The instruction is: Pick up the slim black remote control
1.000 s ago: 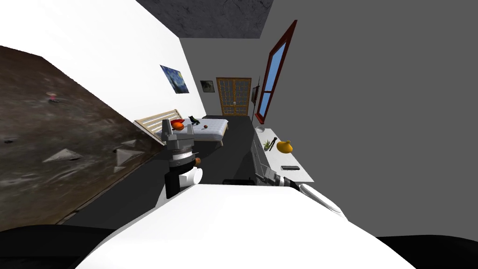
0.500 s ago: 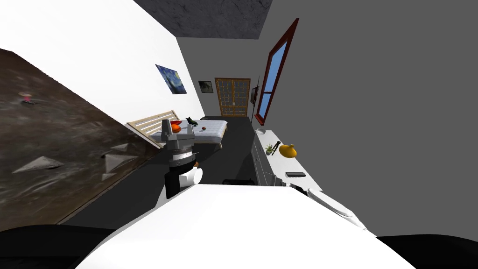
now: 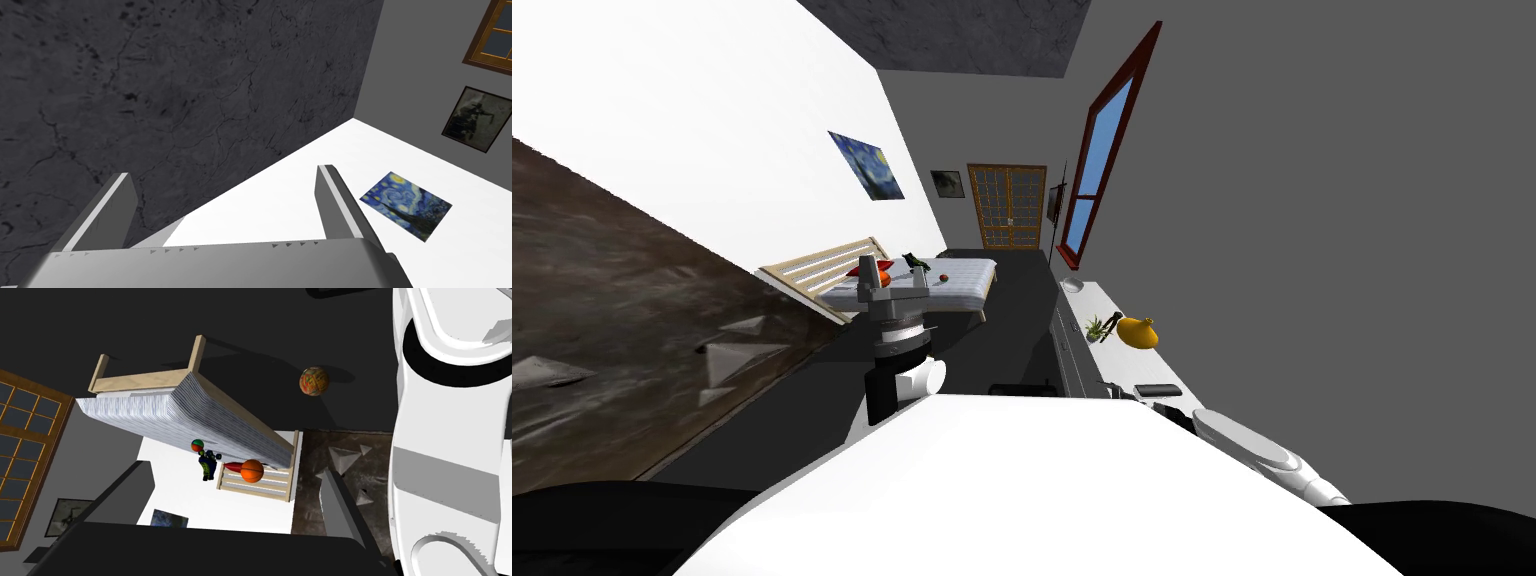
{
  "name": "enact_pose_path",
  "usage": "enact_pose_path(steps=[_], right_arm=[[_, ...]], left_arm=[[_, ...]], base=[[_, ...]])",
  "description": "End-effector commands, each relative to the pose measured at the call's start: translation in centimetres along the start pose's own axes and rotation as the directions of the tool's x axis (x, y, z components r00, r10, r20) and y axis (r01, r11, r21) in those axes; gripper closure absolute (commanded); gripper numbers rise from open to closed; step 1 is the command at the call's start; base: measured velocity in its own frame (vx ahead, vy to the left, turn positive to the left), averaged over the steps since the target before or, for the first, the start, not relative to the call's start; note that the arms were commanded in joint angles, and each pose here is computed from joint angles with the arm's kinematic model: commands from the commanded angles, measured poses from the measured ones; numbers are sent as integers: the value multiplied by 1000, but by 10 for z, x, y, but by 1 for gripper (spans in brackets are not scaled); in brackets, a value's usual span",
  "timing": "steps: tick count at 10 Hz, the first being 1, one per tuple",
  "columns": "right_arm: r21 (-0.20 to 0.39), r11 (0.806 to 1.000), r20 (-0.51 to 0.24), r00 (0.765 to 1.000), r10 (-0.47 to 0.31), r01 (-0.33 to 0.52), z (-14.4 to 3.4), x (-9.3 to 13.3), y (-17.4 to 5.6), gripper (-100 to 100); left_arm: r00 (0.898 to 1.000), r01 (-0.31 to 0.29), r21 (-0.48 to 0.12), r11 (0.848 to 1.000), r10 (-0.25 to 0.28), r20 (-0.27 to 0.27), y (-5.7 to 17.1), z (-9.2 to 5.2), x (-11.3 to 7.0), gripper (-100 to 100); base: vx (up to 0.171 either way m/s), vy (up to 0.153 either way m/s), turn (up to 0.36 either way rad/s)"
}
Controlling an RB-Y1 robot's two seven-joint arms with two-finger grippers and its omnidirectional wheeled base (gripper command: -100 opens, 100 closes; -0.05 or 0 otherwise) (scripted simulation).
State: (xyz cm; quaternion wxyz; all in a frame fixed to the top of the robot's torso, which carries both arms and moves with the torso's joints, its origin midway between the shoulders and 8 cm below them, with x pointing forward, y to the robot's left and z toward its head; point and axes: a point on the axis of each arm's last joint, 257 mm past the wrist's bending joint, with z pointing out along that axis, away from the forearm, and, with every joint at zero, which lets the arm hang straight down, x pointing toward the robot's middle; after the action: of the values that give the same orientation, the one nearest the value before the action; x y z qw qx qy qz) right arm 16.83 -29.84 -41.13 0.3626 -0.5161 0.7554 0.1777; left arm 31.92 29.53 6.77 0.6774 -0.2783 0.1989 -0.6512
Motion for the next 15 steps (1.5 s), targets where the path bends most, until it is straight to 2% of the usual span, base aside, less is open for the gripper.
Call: enact_pose_path(steps=[1, 2, 3, 4, 5, 8, 9, 12, 14, 15], right_arm=[[-25, 997, -99, 993, -68, 66, -14, 33, 6, -100], [-49, 993, -168, 979, -118, 112, -28, 60, 8, -100], [-54, 992, -176, 976, -125, 117, -31, 62, 6, -100], [-85, 983, -244, 953, -178, 162, -50, 87, 6, -100], [-84, 983, -245, 953, -177, 161, -50, 88, 6, -100], [-181, 950, -409, 859, -307, 254, -107, 151, 1, -100], [-181, 950, -409, 859, -307, 254, -107, 151, 1, -100], [-265, 918, -511, 764, -394, 296, -155, 196, 1, -100], [-308, 900, -554, 711, -433, 308, -179, 217, 3, -100], [-337, 888, -581, 672, -458, 313, -196, 232, 5, -100]], left_arm=[[1000, 0, 0, 1000, 0, 0, 0, 0, 0, 0], [1000, 0, 0, 1000, 0, 0, 0, 0, 0, 0], [1000, 0, 0, 1000, 0, 0, 0, 0, 0, 0], [1000, 0, 0, 1000, 0, 0, 0, 0, 0, 0], [1000, 0, 0, 1000, 0, 0, 0, 0, 0, 0], [1000, 0, 0, 1000, 0, 0, 0, 0, 0, 0], [1000, 0, 0, 1000, 0, 0, 0, 0, 0, 0], [1000, 0, 0, 1000, 0, 0, 0, 0, 0, 0], [1000, 0, 0, 1000, 0, 0, 0, 0, 0, 0], [1000, 0, 0, 1000, 0, 0, 0, 0, 0, 0]], base=[[131, 19, -62], [221, 22, -100], [174, 21, -29], [123, 9, -56], [92, -3, -33], [158, 10, -79], [127, 10, -31], [117, -11, -77], [124, -22, -75], [153, 21, -87]])
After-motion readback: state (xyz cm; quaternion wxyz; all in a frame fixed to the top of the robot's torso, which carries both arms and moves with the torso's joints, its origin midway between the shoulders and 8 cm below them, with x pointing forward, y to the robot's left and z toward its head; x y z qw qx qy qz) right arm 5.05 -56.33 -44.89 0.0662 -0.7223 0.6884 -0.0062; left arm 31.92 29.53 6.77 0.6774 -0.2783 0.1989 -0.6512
